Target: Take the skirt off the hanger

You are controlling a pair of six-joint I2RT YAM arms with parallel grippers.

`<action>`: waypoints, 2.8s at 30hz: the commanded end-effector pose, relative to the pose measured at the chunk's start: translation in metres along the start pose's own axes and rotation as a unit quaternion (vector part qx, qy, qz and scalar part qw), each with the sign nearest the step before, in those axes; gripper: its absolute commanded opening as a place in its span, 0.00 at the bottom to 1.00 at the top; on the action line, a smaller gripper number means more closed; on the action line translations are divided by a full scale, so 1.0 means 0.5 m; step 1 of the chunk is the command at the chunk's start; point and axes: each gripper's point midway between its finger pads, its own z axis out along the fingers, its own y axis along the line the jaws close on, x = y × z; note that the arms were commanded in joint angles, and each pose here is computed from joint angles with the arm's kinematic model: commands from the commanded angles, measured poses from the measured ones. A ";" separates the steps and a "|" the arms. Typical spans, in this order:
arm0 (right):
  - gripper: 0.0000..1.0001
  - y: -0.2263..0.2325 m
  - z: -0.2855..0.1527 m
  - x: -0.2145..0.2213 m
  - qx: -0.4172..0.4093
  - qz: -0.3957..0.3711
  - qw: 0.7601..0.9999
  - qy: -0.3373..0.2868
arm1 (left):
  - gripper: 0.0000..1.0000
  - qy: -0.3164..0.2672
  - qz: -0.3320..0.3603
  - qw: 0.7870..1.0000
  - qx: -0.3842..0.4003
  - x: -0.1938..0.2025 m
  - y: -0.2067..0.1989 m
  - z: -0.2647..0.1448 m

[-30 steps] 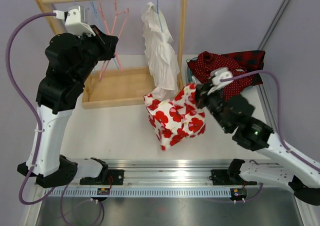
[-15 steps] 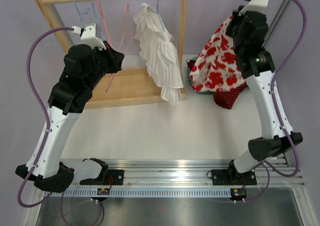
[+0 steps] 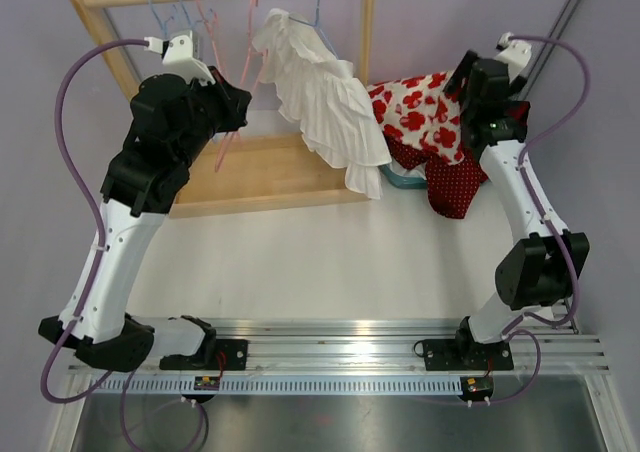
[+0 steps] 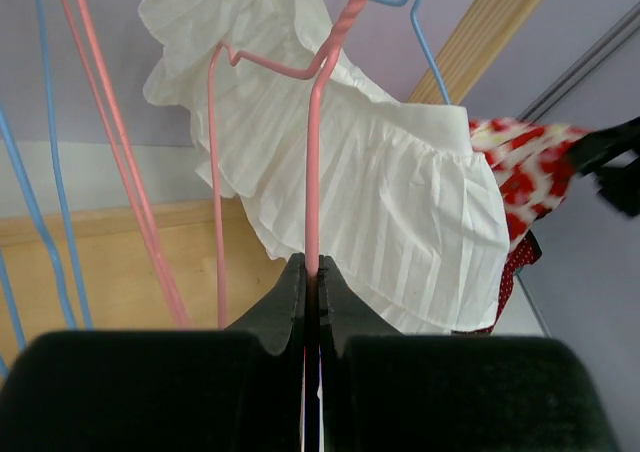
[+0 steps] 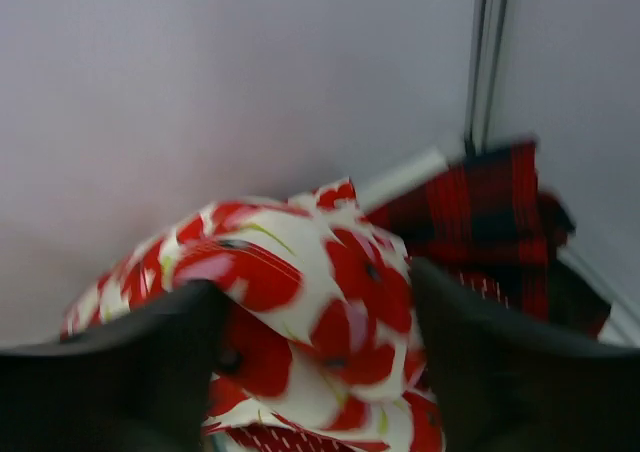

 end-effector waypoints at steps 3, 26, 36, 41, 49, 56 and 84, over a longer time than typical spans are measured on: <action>0.99 -0.054 -0.054 0.207 0.022 0.066 0.991 0.113 | 0.00 -0.078 0.001 0.997 0.012 -0.113 -0.038 0.028; 1.00 -0.081 -0.352 0.332 -0.137 0.121 0.957 0.224 | 0.32 -0.091 -0.026 0.983 -0.157 -0.111 0.120 0.162; 1.00 -0.098 -0.389 0.317 -0.146 0.114 0.959 0.216 | 0.61 -0.130 -0.038 0.990 -0.044 -0.195 0.008 0.050; 0.99 -0.098 -0.399 0.317 -0.153 0.116 0.957 0.216 | 0.63 -0.101 -0.006 0.993 0.057 -0.180 -0.129 0.072; 0.99 -0.108 -0.430 0.295 -0.161 0.110 0.958 0.210 | 0.63 -0.068 -0.006 0.995 0.070 -0.094 -0.182 0.204; 0.99 -0.112 -0.465 0.279 -0.177 0.110 0.955 0.210 | 0.62 -0.080 0.000 0.993 0.085 -0.052 -0.205 0.305; 0.99 -0.016 -0.499 0.224 -0.310 0.106 0.923 0.200 | 0.00 -0.128 -0.029 0.989 0.063 -0.076 -0.197 0.332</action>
